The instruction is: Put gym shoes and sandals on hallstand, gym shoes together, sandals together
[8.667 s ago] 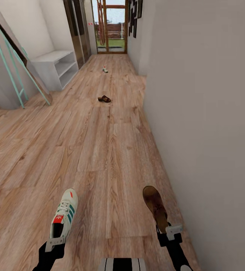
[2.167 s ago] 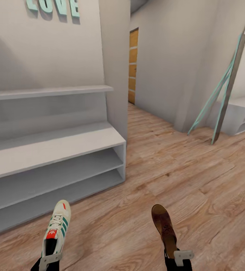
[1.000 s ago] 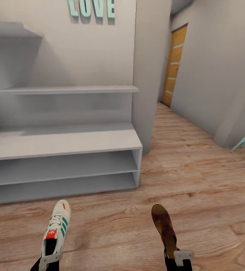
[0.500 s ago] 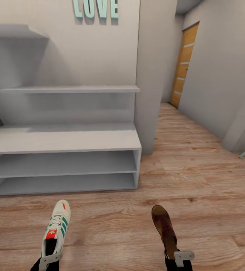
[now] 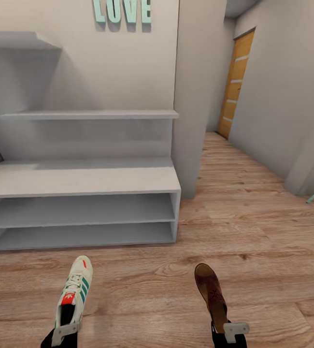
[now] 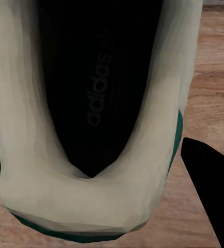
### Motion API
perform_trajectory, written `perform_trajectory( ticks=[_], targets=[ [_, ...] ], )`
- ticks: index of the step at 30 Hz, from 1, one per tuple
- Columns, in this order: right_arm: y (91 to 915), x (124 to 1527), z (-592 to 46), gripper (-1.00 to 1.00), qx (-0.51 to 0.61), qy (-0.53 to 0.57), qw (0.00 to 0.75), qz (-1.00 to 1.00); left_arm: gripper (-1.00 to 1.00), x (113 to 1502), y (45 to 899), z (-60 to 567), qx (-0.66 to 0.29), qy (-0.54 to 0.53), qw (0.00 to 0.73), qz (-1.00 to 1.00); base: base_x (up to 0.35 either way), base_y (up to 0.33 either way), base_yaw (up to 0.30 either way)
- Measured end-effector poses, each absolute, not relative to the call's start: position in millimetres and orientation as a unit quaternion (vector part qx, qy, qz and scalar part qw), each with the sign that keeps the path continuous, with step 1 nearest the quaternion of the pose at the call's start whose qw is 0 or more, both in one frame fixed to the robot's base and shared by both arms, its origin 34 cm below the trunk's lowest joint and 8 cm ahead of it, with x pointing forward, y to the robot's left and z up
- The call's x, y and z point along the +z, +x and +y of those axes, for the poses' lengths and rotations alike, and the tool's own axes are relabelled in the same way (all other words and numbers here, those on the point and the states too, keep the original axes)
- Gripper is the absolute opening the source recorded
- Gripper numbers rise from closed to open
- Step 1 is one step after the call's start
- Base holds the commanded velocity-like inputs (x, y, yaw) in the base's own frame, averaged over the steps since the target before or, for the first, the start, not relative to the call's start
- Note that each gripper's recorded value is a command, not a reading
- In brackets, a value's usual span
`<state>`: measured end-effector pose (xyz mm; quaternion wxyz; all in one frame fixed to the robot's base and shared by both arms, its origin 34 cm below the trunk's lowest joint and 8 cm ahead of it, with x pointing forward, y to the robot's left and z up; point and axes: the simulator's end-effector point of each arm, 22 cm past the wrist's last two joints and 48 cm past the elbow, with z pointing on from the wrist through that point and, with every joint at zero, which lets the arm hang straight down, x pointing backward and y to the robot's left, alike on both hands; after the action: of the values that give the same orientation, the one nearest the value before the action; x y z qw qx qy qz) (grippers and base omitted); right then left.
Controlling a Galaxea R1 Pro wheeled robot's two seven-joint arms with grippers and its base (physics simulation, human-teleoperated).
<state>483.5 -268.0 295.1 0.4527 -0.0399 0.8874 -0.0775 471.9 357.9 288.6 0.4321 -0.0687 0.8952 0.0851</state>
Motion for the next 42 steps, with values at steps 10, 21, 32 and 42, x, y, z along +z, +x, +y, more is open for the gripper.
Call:
perform_trajectory(
  ticks=[10, 21, 32, 42],
  targets=[
    [480, 305, -377, -1.00, -0.148, 0.041, 0.447, 0.881, -1.00, 289, 534, 332, 0.041, -0.073, 0.345, 0.935, 0.000, 0.000, 0.000],
    [476, 306, -400, -1.00, -0.161, 0.087, 0.444, 0.877, -1.00, 350, 642, 284, -0.033, -0.066, 0.323, 0.944, 0.000, 0.000, 0.000],
    [476, 306, -398, -1.00, -0.160, 0.087, 0.444, 0.877, -1.00, 405, 707, 247, -0.056, -0.047, 0.327, 0.942, 0.000, 0.000, 0.000],
    [473, 299, -399, -1.00, -0.162, 0.093, 0.443, 0.877, -1.00, 442, 743, 259, -0.045, -0.046, 0.345, 0.936, 0.000, 0.000, 0.000]
  ],
)
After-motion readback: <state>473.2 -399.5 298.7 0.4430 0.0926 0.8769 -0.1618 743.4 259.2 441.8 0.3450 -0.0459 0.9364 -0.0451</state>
